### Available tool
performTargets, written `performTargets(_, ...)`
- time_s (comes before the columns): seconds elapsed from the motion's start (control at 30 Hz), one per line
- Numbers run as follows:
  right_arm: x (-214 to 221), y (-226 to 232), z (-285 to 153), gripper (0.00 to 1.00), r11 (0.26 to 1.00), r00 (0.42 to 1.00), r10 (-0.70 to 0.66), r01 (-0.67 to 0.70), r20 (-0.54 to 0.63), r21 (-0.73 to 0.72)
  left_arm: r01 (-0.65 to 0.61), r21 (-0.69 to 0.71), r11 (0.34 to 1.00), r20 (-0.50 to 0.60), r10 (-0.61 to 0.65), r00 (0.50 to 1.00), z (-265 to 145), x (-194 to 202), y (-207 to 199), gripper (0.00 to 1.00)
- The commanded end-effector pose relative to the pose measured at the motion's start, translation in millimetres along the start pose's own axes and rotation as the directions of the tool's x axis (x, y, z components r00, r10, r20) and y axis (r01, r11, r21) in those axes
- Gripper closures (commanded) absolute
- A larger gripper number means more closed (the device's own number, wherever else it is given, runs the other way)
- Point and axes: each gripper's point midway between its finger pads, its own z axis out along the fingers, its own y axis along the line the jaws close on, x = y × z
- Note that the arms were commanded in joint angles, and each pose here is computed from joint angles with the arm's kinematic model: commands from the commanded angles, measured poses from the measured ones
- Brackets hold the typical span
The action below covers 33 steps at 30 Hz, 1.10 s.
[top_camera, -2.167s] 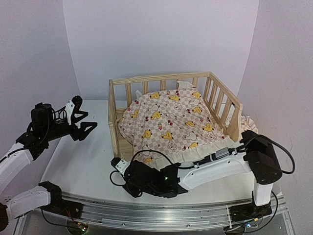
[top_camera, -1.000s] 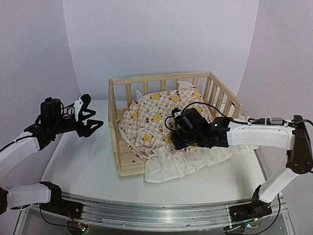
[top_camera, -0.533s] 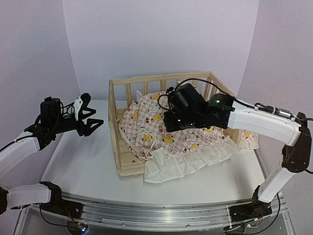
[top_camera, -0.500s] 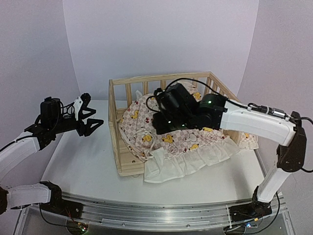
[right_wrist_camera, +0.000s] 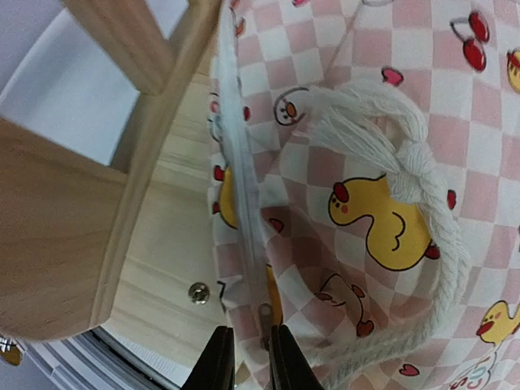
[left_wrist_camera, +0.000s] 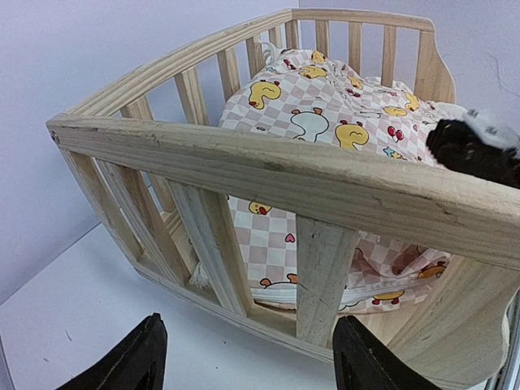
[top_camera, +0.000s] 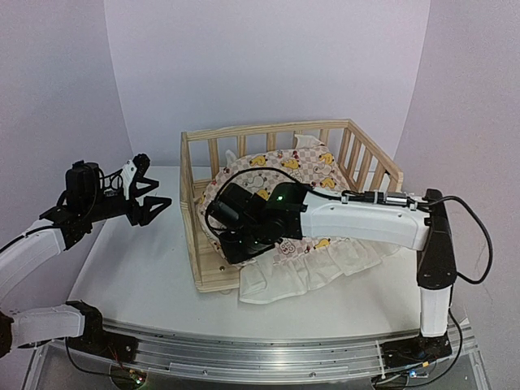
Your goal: Set up the pet bed
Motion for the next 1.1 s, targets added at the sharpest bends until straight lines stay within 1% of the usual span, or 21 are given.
performTargets(0.0, 14, -16, -4, 0.83, 0.991, 0.993, 0.109, -0.104, -0.055, 0.087, -0.008, -0.003, 1.000, 0.043, 0.008, 0.999, -3, -11, 1, 0.29)
performTargets(0.13, 19, -27, -7, 0.81, 0.984, 0.989, 0.136, -0.129, -0.052, 0.121, -0.008, -0.001, 1.000, 0.042, 0.008, 0.999, -3, -11, 1, 0.29)
performTargets(0.4, 35, -39, -16, 0.79, 0.967, 0.974, 0.208, -0.190, -0.092, 0.171, -0.015, 0.001, 1.000, 0.043, 0.015, 0.999, -3, -10, 0, 0.29)
performTargets(0.73, 32, -43, -38, 0.78, 0.948, 0.954, 0.293, -0.281, -0.067, 0.147, -0.014, 0.013, 1.000, 0.042, 0.013, 0.999, -2, -9, -2, 0.29)
performTargets(0.87, 40, -47, -33, 0.77, 0.943, 0.948, 0.308, -0.293, -0.080, 0.160, -0.015, 0.013, 1.000, 0.039, 0.015, 0.999, -2, -8, -2, 0.29)
performTargets(0.93, 41, -44, -27, 0.77, 0.947, 0.951, 0.296, -0.281, -0.087, 0.154, -0.029, 0.008, 1.000, 0.060, 0.029, 0.998, -2, -12, -1, 0.29)
performTargets(1.07, 37, -36, -15, 0.79, 0.950, 0.948, 0.307, -0.299, -0.089, 0.092, -0.031, 0.008, 0.999, 0.064, 0.030, 0.998, -2, -13, -1, 0.29)
